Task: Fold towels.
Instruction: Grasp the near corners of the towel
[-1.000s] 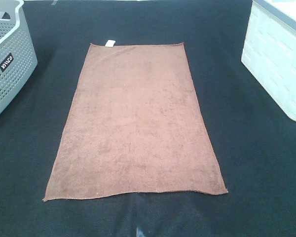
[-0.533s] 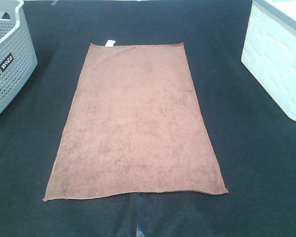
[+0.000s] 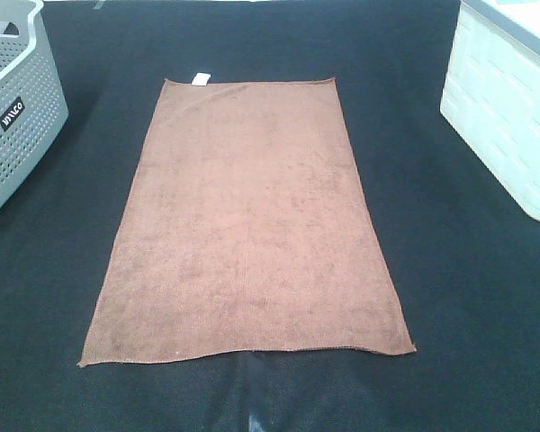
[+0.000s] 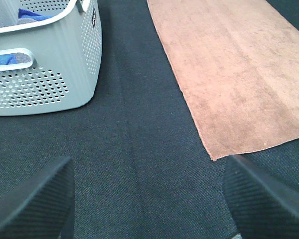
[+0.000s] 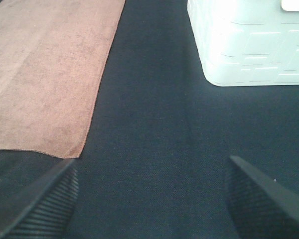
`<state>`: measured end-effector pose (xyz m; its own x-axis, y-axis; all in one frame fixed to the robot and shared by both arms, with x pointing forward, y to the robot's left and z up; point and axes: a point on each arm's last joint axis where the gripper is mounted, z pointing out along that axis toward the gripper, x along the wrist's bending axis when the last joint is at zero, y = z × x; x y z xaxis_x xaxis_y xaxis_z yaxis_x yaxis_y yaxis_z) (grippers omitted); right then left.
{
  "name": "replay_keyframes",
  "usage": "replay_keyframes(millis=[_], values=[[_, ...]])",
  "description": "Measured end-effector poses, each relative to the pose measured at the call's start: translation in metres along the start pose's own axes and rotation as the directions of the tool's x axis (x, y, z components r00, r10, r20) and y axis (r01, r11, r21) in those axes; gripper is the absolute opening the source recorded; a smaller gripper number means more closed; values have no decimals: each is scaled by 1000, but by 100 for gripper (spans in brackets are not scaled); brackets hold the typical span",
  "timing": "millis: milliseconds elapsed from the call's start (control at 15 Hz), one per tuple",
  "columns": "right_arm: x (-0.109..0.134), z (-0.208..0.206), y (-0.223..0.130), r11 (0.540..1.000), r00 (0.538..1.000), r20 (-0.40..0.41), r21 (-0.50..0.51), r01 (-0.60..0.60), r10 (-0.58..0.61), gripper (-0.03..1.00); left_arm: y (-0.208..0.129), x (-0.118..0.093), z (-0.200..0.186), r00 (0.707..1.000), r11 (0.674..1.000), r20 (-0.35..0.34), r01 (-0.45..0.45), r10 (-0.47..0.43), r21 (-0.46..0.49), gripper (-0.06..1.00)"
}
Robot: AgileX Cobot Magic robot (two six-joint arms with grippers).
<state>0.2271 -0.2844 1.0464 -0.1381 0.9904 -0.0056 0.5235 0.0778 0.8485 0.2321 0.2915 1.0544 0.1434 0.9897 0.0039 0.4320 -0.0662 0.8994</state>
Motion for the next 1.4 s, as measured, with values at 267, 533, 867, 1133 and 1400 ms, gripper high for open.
replay_keyframes(millis=[267,533,867,1133,1400], values=[[0,0,0,1000,1000,1,-4,-4,4,76,5,0,-2,1000,999,-4,17,-17,-44,77],[-8,15,31,997,997,25,6,-72,72,76,39,5,7,996,931,4,87,-92,-354,74],[-17,62,56,959,985,34,222,-175,172,76,67,12,75,962,937,53,273,-268,-218,74],[-26,123,75,845,971,43,484,-226,235,76,48,12,164,852,830,-7,512,-524,219,74],[-18,192,59,670,936,-95,723,-169,339,76,15,7,237,858,684,-46,439,-511,582,74]])
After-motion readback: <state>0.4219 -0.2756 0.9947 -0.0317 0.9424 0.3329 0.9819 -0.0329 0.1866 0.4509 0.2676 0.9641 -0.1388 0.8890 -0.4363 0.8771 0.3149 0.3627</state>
